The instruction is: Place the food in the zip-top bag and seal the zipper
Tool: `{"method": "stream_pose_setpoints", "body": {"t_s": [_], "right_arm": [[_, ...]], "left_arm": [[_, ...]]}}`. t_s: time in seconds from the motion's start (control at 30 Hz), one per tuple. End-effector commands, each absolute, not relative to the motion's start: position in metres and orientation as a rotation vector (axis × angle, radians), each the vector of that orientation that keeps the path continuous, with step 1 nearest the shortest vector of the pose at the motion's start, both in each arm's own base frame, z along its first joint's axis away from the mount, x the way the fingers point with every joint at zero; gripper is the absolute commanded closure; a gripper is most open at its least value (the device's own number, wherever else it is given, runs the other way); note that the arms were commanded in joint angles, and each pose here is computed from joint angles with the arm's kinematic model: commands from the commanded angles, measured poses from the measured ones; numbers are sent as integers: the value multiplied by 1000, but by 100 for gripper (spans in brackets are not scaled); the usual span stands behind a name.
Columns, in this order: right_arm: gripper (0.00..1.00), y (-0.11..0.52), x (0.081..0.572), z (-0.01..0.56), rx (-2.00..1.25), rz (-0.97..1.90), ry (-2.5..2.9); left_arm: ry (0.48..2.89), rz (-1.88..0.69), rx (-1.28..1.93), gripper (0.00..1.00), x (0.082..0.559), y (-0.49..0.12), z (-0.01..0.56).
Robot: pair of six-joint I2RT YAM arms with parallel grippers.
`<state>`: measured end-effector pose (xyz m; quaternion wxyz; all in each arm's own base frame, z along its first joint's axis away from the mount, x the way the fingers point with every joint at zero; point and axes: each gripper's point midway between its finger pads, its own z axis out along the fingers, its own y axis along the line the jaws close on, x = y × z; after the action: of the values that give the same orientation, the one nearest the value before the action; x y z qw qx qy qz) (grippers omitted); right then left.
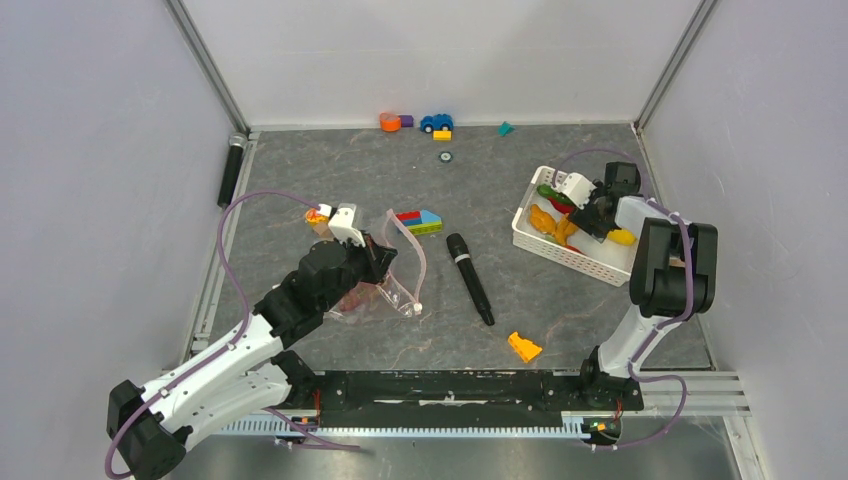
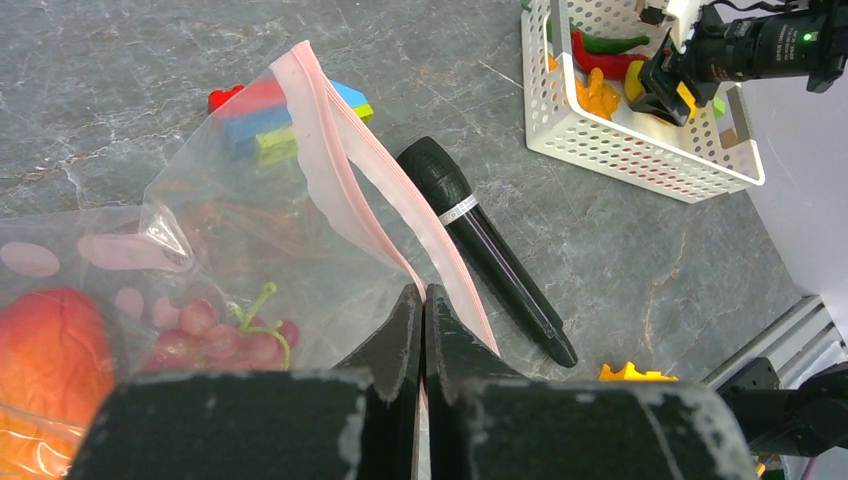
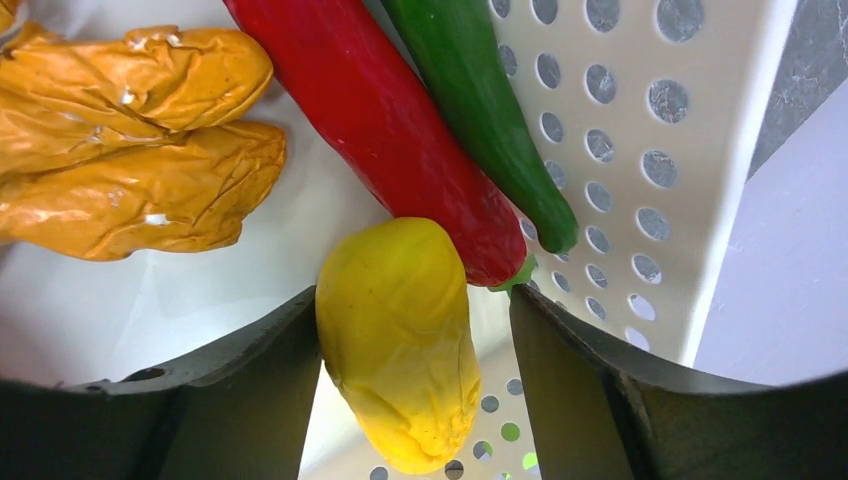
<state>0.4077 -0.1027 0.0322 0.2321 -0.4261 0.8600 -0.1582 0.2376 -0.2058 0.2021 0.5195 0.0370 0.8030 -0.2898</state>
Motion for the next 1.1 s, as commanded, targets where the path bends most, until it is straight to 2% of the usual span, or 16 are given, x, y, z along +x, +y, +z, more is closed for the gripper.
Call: {"method": "stream_pose_setpoints", "body": {"t_s": [0.0, 0.07, 0.2, 0.27, 0.4, 0.53, 0.63, 0.9, 1.07], "right_arm": [[28, -96, 389, 13, -1237, -345, 2429], [29, -94, 390, 19, -1235, -343, 2408], [47, -92, 392, 27, -1233, -338, 2386], [50, -91, 392, 28, -1232, -332, 2383], [70, -88, 395, 38, -1218, -328, 2370], [83, -74, 405, 63, -1219, -311, 2311], [87, -57, 410, 86, -1220, -305, 2233], [89, -13, 404, 131, -1198, -316, 2051], [96, -3, 406, 181, -992, -330, 1902]], "left_arm": [[1887, -649, 102, 98, 243, -201, 211], [1890, -650, 103, 98, 243, -201, 210], [1891, -658, 104, 98, 242, -202, 210], [1887, -663, 103, 98, 241, -202, 212], [1876, -667, 98, 98, 241, -201, 214], [1878, -662, 91, 98, 241, -200, 213], [1876, -670, 88, 98, 241, -200, 215], [1866, -695, 90, 98, 238, -202, 217], [1862, -699, 87, 98, 237, -202, 219]]}}
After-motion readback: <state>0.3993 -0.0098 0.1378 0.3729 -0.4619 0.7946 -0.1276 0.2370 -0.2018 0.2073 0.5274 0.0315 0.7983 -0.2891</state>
